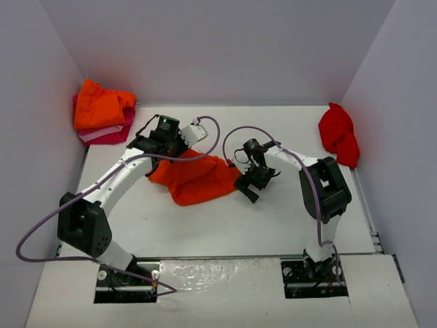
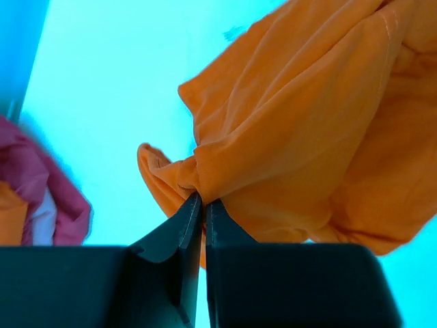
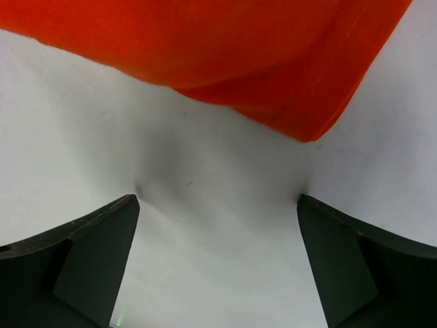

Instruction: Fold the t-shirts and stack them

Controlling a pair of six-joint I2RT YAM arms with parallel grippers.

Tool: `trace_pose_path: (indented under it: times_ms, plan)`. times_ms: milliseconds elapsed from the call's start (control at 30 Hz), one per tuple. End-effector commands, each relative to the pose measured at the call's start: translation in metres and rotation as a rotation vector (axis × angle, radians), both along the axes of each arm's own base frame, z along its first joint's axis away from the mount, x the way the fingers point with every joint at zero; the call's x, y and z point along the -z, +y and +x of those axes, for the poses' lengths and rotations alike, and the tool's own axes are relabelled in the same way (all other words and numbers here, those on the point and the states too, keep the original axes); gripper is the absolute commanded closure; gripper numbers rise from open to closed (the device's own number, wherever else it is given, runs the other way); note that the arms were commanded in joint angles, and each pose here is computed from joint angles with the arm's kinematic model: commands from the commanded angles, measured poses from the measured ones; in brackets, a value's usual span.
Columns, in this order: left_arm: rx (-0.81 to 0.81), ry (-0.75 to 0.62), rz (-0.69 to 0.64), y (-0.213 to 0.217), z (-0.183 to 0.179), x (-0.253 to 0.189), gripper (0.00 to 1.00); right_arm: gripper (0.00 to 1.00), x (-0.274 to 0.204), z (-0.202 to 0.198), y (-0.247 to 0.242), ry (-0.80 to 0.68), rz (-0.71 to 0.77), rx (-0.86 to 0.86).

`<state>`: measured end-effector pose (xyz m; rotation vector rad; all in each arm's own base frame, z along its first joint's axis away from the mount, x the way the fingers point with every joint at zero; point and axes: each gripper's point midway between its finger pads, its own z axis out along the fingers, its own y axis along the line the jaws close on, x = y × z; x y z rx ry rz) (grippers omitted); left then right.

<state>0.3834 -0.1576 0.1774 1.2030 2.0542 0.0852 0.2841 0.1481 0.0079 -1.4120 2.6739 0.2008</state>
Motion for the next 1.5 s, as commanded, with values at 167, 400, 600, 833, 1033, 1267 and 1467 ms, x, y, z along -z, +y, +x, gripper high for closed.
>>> trace_pose_path:
  times_ms: [167,400,600,833,1033,1267,1467]
  plan:
    - [-0.139,-0.109,0.030,0.058,0.001,-0.034,1.00,0.00,0.022,0.050,-0.017,-0.138,-0.223,0.099]
    - [-0.084,0.017,0.015,0.045,-0.003,0.006,0.99,0.00,-0.039,0.096,0.013,-0.318,-0.101,0.065]
    - [-0.004,0.047,0.000,0.023,0.001,0.016,0.64,0.00,-0.075,0.125,0.037,-0.411,-0.014,0.071]
    - [0.211,0.032,0.079,-0.020,0.010,-0.006,0.51,0.00,-0.067,0.131,-0.016,-0.412,-0.097,0.166]
    - [0.336,0.045,0.163,-0.052,0.036,0.000,0.50,0.00,-0.054,0.119,-0.064,-0.371,-0.114,0.255]
    - [0.449,0.139,0.215,-0.075,0.050,0.037,0.50,0.00,-0.052,0.114,-0.087,-0.376,-0.131,0.307]
    - [0.554,0.259,0.237,-0.075,0.029,0.066,0.54,0.00,-0.044,0.115,-0.097,-0.367,-0.144,0.332]
